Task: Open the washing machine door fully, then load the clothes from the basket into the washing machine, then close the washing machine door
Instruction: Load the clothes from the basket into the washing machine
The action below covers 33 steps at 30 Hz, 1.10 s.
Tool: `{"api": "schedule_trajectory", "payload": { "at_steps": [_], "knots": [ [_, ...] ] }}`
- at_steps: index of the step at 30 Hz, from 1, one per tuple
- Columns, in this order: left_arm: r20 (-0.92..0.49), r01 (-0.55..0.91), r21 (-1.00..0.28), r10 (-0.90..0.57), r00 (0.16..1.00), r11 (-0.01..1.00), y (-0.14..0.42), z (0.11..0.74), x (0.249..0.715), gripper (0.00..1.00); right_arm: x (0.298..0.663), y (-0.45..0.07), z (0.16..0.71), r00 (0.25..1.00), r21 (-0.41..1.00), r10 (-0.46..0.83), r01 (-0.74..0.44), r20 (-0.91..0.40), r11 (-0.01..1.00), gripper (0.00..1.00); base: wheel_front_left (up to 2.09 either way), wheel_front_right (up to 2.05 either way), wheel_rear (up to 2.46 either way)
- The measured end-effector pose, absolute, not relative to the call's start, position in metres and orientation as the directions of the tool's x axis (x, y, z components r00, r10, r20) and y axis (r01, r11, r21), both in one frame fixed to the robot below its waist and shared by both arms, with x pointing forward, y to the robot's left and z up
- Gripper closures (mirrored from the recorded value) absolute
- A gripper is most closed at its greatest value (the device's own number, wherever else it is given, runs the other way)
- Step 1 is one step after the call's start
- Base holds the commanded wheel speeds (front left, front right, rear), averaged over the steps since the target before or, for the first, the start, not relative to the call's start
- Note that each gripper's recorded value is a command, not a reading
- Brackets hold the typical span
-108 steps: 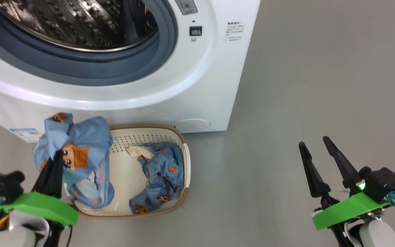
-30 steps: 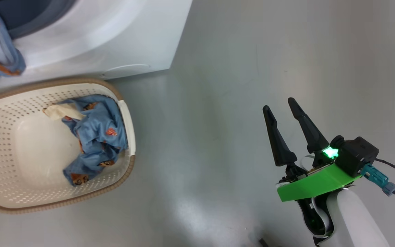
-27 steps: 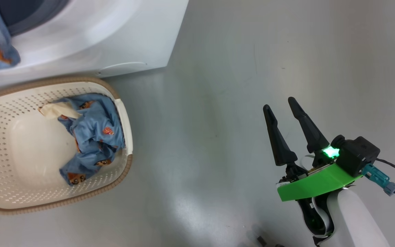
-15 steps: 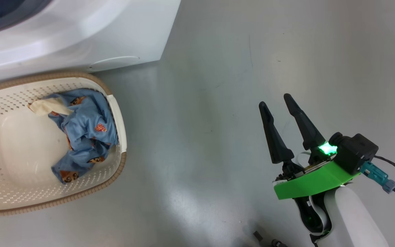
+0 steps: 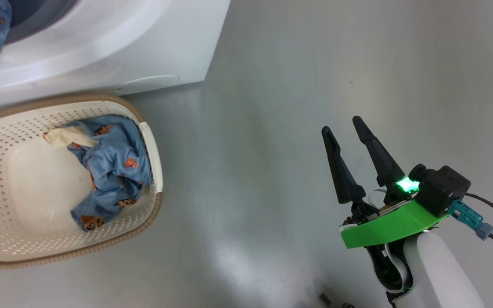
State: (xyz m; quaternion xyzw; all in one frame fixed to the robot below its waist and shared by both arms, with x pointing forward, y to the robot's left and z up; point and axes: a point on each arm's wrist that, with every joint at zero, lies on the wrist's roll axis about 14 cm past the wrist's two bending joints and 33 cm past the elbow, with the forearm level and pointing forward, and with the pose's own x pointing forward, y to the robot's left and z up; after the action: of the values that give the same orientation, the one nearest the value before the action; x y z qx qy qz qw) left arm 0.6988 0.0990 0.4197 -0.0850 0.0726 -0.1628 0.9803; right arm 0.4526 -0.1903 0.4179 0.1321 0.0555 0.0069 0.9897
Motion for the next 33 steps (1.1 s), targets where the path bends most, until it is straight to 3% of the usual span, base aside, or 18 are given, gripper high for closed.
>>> {"api": "schedule_trajectory", "payload": {
  "at_steps": [9,16,22,33],
  "knots": [
    [-0.126,0.301,-0.214,-0.331,0.935,0.929,0.099,0.421,0.695,0.0,0.454,-0.186,0.419,0.994,0.27,0.04,-0.011,-0.102,0.963,0.0,0.0,0.0,0.0],
    [-0.025,0.286,-0.297,-0.307,0.951,0.911,0.105,0.448,0.696,0.0,0.458,-0.186,0.419,0.994,0.272,0.039,-0.011,-0.097,0.962,0.0,0.0,0.0,0.0],
    [0.001,0.252,-0.356,-0.269,0.963,0.9,0.115,0.444,0.673,0.0,0.462,-0.181,0.421,0.995,0.272,0.052,-0.027,-0.085,0.962,0.0,0.0,0.0,0.0],
    [0.018,0.228,-0.343,-0.236,0.972,0.911,0.122,0.442,0.623,0.0,0.467,-0.175,0.434,0.997,0.259,0.066,-0.052,-0.045,0.964,0.0,0.0,0.0,0.0]
  ]
}}
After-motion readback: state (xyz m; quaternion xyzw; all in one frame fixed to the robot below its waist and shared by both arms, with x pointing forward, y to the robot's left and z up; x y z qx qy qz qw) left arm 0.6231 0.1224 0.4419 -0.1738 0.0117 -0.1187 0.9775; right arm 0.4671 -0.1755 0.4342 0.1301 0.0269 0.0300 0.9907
